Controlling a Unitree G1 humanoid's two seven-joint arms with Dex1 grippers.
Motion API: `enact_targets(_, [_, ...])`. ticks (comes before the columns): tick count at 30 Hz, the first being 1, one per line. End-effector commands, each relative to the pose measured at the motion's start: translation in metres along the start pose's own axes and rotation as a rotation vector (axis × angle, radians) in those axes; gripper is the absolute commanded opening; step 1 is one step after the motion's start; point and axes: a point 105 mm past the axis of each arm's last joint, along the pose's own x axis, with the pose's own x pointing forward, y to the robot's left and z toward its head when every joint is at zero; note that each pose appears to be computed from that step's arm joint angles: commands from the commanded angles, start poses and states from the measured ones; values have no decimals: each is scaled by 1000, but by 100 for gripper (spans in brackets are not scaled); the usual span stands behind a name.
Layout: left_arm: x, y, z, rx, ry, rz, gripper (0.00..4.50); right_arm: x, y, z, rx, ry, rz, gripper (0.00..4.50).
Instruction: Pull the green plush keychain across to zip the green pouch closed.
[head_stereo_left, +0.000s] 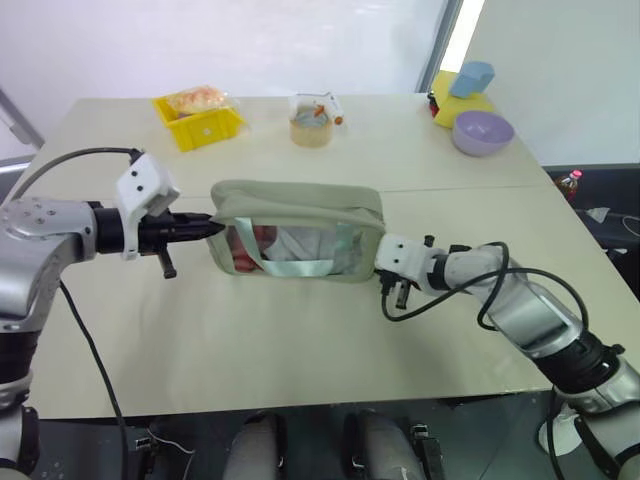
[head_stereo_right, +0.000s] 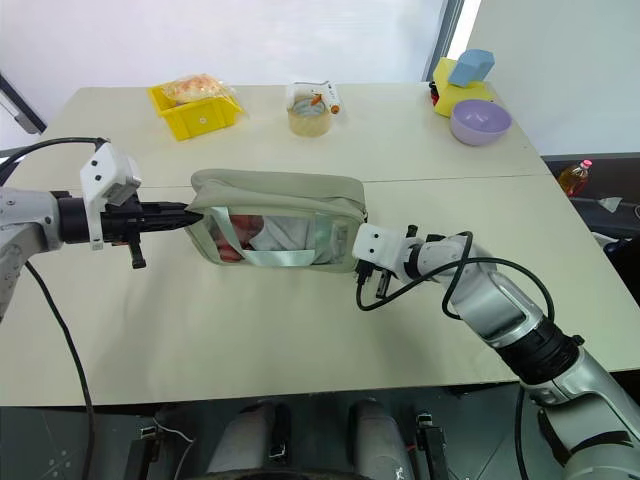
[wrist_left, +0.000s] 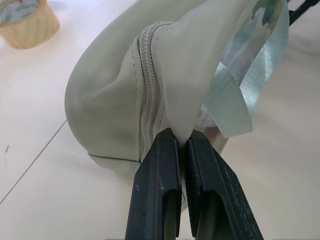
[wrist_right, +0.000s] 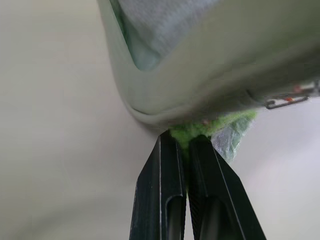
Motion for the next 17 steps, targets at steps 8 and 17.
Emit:
enact_targets(8, [-32,23,17,-98,-66,68,405,-96,-68,37,208,-165,13,450])
enact_targets(17, [-65,40,18,-103,-14,136,447,-137,-60,77,291,-323,153,450])
